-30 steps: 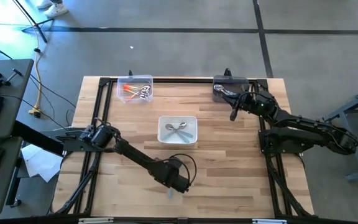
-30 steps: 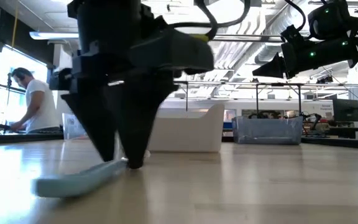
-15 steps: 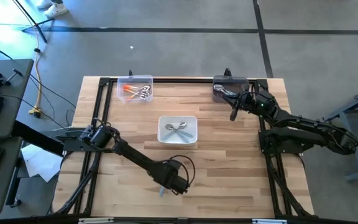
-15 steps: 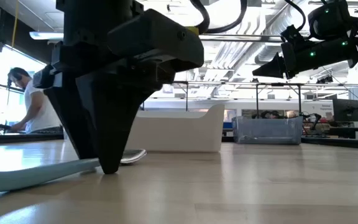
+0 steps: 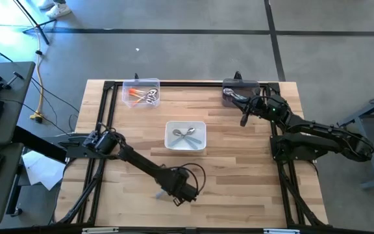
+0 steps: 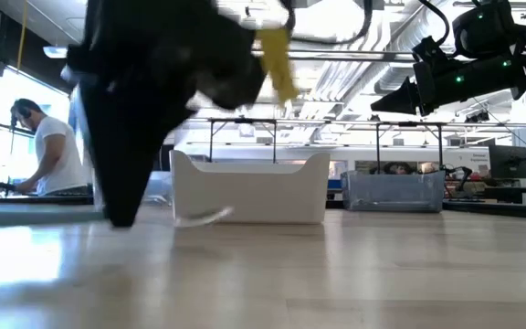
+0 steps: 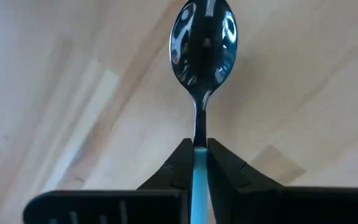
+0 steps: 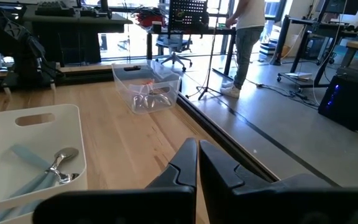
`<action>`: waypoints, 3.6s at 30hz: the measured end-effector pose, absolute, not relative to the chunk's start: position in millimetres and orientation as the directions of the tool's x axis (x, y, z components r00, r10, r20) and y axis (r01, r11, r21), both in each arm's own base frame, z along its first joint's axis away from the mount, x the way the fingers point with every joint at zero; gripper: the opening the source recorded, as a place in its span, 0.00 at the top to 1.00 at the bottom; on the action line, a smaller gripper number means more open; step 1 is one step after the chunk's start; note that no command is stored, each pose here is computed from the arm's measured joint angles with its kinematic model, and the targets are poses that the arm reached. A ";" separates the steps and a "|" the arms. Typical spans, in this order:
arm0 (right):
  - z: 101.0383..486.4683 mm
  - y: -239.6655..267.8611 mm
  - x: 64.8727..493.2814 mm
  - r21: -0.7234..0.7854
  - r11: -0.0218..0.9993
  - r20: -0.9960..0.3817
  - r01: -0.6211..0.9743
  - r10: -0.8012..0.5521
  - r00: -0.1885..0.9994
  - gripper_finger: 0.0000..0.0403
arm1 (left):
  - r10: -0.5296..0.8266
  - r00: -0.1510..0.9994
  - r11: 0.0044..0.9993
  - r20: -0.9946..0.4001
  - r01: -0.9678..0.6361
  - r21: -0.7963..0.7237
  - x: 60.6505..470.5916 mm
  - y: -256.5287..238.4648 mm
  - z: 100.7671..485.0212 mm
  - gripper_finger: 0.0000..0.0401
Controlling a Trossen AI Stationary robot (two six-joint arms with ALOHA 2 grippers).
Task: Sort silverware by color (type)
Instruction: Put the blue spoon into the white bin, then return to Home Position
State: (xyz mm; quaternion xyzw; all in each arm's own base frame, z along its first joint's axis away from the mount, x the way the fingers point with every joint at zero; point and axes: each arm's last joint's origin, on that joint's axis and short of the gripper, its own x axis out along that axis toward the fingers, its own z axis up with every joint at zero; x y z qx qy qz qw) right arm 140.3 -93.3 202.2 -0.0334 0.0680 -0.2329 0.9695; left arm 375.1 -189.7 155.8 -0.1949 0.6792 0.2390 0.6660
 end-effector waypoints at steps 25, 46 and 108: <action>202.5 -93.2 140.4 -0.109 0.889 -0.113 0.444 -0.455 0.883 1.00 | 0.361 0.225 0.869 -0.905 -0.433 0.239 407.3 -16.5 248.6 0.98; 199.7 -93.0 140.1 -0.119 0.890 -0.142 0.439 -0.453 0.880 1.00 | 0.348 0.251 0.895 -0.903 -0.377 0.239 413.9 3.2 185.1 0.98; 181.6 -23.7 143.3 -0.144 0.971 -0.177 0.191 -0.215 0.961 1.00 | 0.165 0.958 0.986 -0.236 -0.150 0.080 232.5 35.2 212.3 1.00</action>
